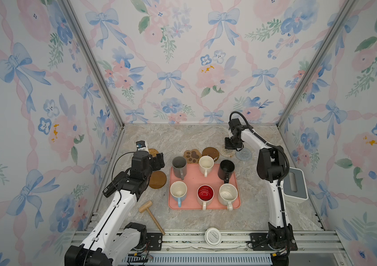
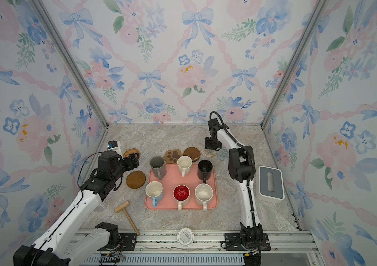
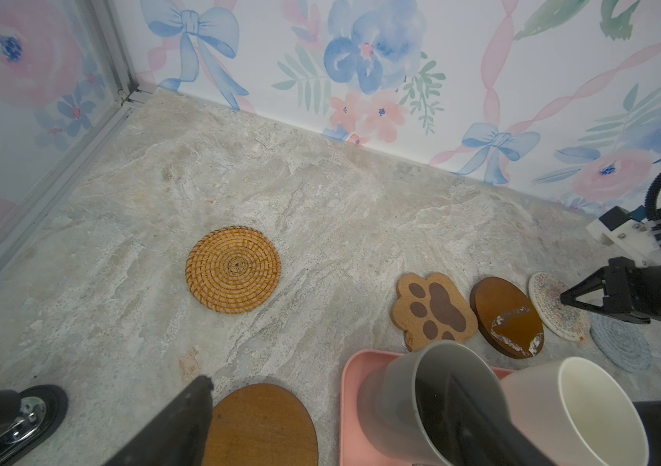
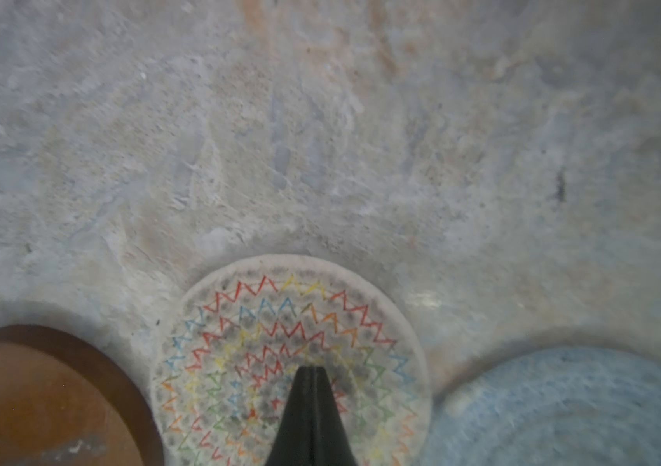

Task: Place cups on coasters
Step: Move the coaster to the top-center of the table.

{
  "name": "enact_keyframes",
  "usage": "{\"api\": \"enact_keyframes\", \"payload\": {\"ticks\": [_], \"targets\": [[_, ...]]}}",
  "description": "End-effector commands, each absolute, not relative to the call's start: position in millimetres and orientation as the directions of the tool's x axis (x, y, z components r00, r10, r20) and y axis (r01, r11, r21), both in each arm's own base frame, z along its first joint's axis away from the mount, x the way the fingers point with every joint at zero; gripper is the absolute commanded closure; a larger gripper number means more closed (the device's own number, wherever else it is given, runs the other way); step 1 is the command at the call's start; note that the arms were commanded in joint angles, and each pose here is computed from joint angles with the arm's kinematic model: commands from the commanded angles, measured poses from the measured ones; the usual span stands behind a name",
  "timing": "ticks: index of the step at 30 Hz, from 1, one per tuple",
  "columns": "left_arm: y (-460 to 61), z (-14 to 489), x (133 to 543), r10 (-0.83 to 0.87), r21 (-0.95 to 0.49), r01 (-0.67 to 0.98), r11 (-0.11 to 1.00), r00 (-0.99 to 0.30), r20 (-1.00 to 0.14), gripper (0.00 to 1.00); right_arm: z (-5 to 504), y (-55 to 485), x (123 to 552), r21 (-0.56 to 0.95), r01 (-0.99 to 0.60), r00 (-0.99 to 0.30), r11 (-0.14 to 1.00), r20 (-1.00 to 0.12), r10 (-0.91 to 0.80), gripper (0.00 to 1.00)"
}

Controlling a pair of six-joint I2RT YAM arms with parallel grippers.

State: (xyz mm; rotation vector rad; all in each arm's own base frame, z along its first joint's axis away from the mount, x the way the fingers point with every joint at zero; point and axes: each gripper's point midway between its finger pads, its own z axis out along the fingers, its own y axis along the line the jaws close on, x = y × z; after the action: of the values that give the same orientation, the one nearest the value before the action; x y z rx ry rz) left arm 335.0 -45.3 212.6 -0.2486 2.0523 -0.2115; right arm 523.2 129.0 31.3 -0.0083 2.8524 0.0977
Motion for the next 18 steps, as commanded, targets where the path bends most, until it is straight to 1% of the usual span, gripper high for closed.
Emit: {"api": "enact_keyframes", "payload": {"ticks": [1,11,12,13,16,18], "targets": [[-49.4,215.2,337.9,-0.273,-0.271,-0.073,0.96,-0.465,-0.842,0.14,12.4,103.9,489.4,-0.03,-0.006,-0.985,1.0,-0.17,-0.011,1.0],[-52.7,203.1,342.0,-0.265,-0.263,-0.075,0.962,-0.497,-0.826,0.15,18.6,105.8,471.7,-0.012,-0.012,-0.986,1.0,-0.163,-0.014,1.0],[-52.5,201.6,342.4,-0.263,-0.261,-0.077,0.962,-0.501,-0.825,0.15,19.9,104.8,471.3,-0.016,-0.01,-0.986,1.0,-0.164,-0.012,1.0],[-53.0,214.3,346.7,-0.269,-0.267,-0.072,0.961,-0.479,-0.836,0.15,21.2,103.9,471.0,-0.021,-0.007,-0.986,1.0,-0.166,-0.01,1.0],[-53.0,207.6,350.2,-0.267,-0.261,-0.084,0.962,-0.496,-0.826,0.15,26.6,100.8,473.7,-0.024,0.013,-0.984,1.0,-0.176,0.008,1.0],[-53.4,201.6,353.7,-0.267,-0.258,-0.091,0.962,-0.512,-0.817,0.16,35.4,103.1,479.0,-0.009,0.019,-0.979,1.0,-0.203,0.017,1.0]]}}
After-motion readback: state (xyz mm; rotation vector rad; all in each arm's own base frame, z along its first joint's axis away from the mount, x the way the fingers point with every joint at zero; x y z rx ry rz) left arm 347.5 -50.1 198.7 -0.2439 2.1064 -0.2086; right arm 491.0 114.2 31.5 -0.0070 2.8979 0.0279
